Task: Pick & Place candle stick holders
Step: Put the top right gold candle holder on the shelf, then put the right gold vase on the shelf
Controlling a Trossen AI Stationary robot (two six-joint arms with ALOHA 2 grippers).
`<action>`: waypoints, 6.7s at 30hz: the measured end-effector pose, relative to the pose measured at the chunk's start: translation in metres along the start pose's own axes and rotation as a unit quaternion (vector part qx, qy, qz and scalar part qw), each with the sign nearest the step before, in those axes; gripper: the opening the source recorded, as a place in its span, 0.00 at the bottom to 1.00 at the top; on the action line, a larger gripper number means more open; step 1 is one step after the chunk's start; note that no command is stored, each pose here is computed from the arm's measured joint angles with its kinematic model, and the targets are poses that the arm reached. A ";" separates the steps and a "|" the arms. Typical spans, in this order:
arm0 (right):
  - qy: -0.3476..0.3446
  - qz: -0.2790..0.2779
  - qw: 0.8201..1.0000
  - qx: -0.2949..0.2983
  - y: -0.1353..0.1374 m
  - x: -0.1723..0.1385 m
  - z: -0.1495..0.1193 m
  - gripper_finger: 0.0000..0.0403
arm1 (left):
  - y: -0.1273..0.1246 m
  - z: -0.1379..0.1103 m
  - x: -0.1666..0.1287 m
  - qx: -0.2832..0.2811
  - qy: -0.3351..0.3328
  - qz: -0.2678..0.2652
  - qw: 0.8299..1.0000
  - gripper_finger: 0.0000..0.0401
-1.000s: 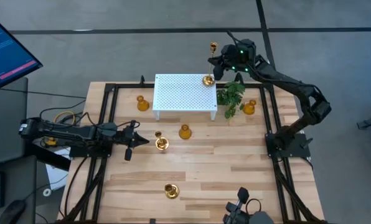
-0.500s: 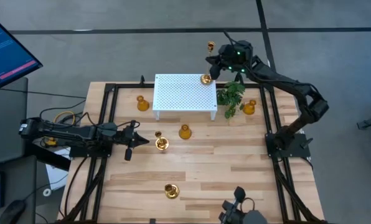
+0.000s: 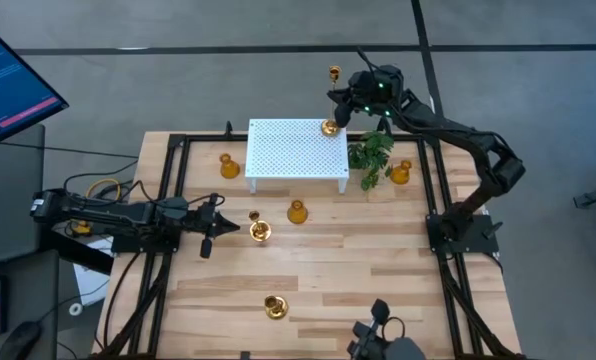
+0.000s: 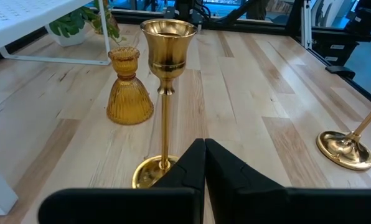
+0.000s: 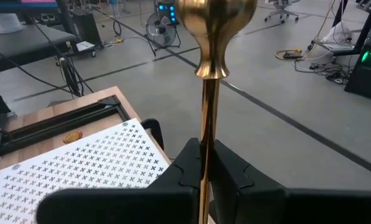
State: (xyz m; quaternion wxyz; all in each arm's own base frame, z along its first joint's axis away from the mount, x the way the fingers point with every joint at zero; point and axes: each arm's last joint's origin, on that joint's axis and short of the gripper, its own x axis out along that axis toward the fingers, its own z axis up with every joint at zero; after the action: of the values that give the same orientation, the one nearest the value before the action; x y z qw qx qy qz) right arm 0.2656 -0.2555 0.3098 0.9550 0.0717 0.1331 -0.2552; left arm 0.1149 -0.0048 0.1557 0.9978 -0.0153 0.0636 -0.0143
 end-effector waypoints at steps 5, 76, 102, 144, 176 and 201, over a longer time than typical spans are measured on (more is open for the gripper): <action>0.007 0.001 1.000 0.003 0.003 -0.009 0.002 0.10 | 0.000 0.000 0.000 0.000 0.000 0.000 1.000 0.02; 0.565 -0.143 0.808 0.084 -0.004 -0.095 -0.077 0.28 | 0.000 0.000 0.000 0.000 0.000 0.000 1.000 0.02; 0.648 -0.186 0.735 0.069 -0.003 -0.092 -0.135 0.28 | 0.000 0.000 0.000 0.000 0.000 0.000 1.000 0.02; 0.616 -0.182 0.763 0.062 0.000 -0.083 -0.121 0.28 | 0.000 0.000 0.000 0.000 0.000 0.000 1.000 0.02; 0.662 -0.166 0.727 -0.068 0.049 -0.091 -0.080 0.03 | 0.000 0.000 0.000 0.000 0.000 0.000 1.000 0.02; 0.409 0.041 0.893 -0.185 0.184 -0.101 0.036 0.03 | 0.000 0.000 0.000 0.000 0.000 0.000 1.000 0.02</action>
State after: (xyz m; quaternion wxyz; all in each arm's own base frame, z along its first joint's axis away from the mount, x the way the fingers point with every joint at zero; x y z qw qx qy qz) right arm 0.2824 -0.0577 0.3859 0.8216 -0.0026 0.5538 -0.1351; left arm 0.1149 -0.0048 0.1558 0.9978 -0.0157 0.0634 -0.0145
